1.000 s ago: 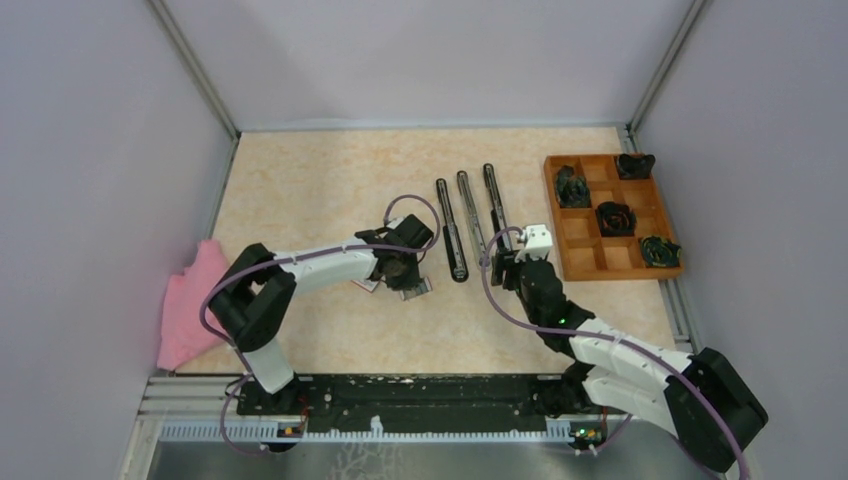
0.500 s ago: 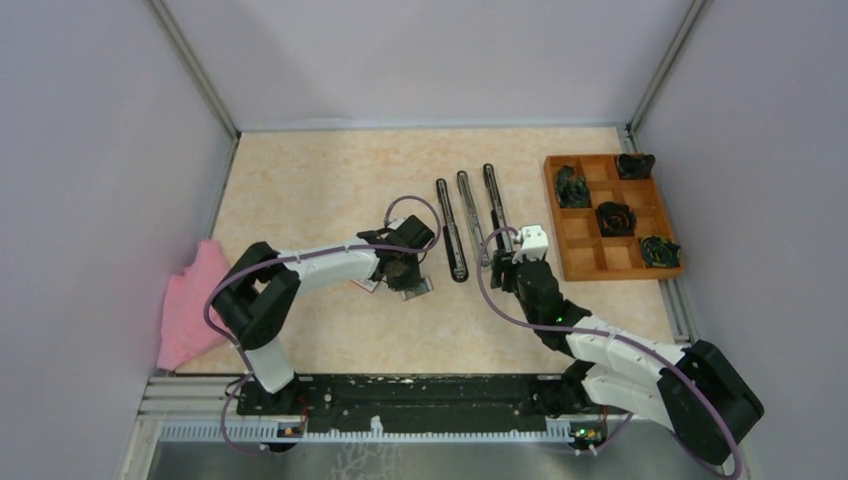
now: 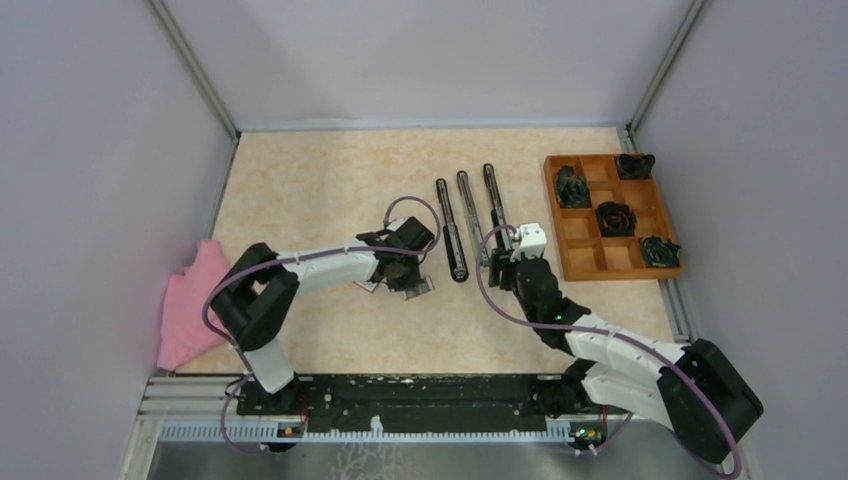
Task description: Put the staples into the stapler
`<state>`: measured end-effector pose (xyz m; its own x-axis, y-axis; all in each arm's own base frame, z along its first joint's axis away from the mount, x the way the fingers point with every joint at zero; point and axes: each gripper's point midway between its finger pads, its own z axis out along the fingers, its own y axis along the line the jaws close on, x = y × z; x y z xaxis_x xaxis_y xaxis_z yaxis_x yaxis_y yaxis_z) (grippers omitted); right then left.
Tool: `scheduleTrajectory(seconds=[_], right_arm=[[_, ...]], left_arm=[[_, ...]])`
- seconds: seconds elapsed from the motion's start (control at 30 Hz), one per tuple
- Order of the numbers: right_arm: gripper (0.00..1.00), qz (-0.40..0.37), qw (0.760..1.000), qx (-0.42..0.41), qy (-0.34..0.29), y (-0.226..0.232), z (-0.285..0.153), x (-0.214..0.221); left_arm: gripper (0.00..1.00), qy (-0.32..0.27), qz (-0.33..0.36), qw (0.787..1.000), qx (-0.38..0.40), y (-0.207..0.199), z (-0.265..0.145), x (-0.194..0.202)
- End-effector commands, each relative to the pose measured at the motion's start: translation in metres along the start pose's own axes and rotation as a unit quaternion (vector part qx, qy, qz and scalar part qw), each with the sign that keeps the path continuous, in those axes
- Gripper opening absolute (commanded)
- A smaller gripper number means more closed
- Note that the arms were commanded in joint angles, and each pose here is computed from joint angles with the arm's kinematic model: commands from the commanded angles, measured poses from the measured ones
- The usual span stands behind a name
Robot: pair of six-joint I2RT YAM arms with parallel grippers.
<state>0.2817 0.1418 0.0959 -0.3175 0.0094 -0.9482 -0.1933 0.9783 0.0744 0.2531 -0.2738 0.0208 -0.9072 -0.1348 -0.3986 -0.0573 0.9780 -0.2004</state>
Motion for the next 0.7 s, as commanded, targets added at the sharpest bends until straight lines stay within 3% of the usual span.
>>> scheduleTrajectory(seconds=[0.0,0.43,0.67], right_arm=[[0.61,0.013,0.999,-0.026,-0.037,0.015,0.002,-0.031],[0.61,0.008,0.993,-0.107,-0.048,0.042,-0.008,-0.042],[0.63,0.018,0.975,-0.219,-0.043,0.084,-0.02,-0.055]], left_arm=[[0.0,-0.027,0.0,1.0,0.014,-0.002,-0.006,-0.007],[0.0,-0.066,-0.022,0.992,0.109,-0.012,-0.027,-0.022],[0.0,-0.121,-0.037,0.967,0.219,-0.015,-0.055,-0.041]])
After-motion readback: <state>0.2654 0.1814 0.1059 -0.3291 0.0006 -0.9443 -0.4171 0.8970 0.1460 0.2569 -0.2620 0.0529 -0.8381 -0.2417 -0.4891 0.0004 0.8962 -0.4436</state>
